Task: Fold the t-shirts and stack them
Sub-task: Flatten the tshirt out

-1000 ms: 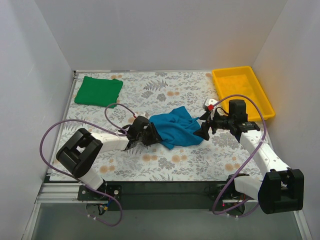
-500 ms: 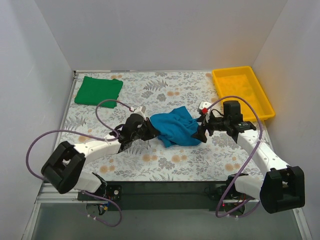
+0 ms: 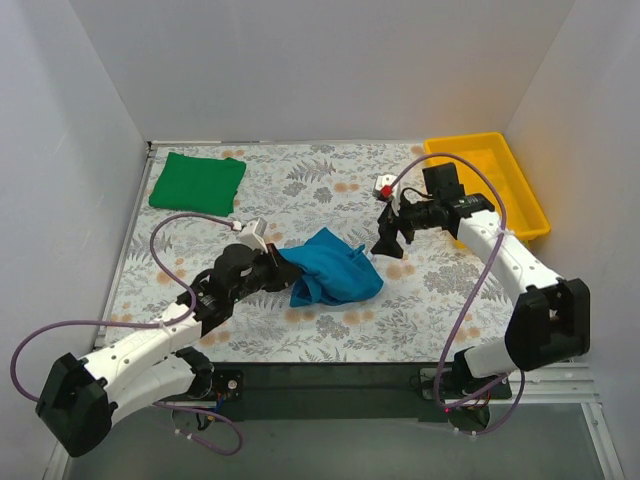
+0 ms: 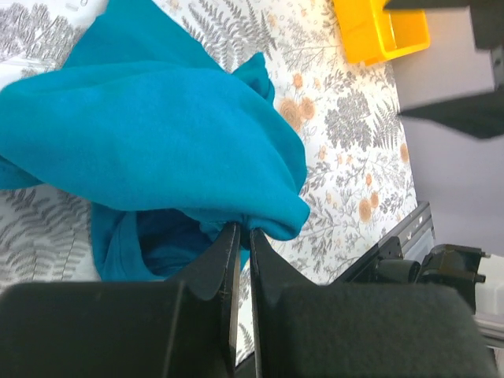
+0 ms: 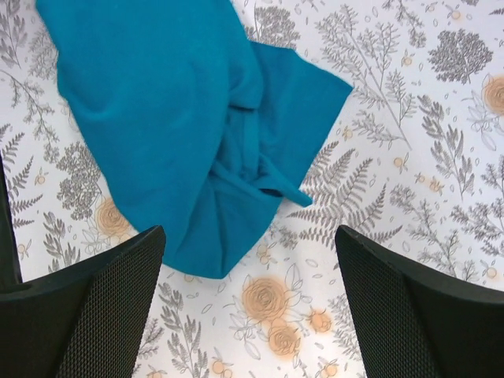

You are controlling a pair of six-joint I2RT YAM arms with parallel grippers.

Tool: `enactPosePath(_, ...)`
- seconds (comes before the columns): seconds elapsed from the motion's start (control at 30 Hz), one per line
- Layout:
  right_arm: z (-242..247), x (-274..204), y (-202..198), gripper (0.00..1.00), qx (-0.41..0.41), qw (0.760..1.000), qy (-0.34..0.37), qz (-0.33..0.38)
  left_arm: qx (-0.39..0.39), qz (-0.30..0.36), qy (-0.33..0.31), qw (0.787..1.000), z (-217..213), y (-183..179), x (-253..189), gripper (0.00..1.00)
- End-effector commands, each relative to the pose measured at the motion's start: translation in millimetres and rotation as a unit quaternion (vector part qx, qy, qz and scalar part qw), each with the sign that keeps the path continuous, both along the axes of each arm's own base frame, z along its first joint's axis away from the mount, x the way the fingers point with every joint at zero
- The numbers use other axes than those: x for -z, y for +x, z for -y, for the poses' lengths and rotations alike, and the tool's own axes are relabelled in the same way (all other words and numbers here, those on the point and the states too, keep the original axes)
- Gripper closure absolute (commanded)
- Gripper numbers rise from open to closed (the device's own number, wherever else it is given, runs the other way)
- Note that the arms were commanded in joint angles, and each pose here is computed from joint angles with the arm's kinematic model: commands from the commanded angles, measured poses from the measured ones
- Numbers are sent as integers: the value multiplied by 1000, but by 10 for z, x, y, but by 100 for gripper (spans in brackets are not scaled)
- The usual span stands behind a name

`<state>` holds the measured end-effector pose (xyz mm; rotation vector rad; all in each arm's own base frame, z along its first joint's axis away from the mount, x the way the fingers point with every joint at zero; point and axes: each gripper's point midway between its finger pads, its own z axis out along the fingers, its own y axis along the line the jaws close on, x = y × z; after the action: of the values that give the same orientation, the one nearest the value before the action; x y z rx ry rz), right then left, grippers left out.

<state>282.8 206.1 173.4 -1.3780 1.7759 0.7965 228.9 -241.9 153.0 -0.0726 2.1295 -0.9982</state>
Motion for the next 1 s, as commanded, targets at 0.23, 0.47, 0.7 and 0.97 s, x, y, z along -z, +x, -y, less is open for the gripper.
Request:
enactPosePath(0.23, -623, 336, -118, 12, -49, 991, -52, -116, -15, -39, 0, 999, -211, -249, 204, 100)
enactPosePath(0.47, -650, 629, 108, 17, -4, 985, -98, -140, -21, -53, 1, 998, -248, -293, 298, 100)
enactPosePath(0.7, -892, 721, -115, 20, -42, 980, -91, -174, -22, -53, -4, 998, -258, -309, 292, 100)
enactPosePath(0.97, -994, 776, -191, 44, -53, 977, -99, -181, -25, -53, -5, 998, -268, -310, 251, 100)
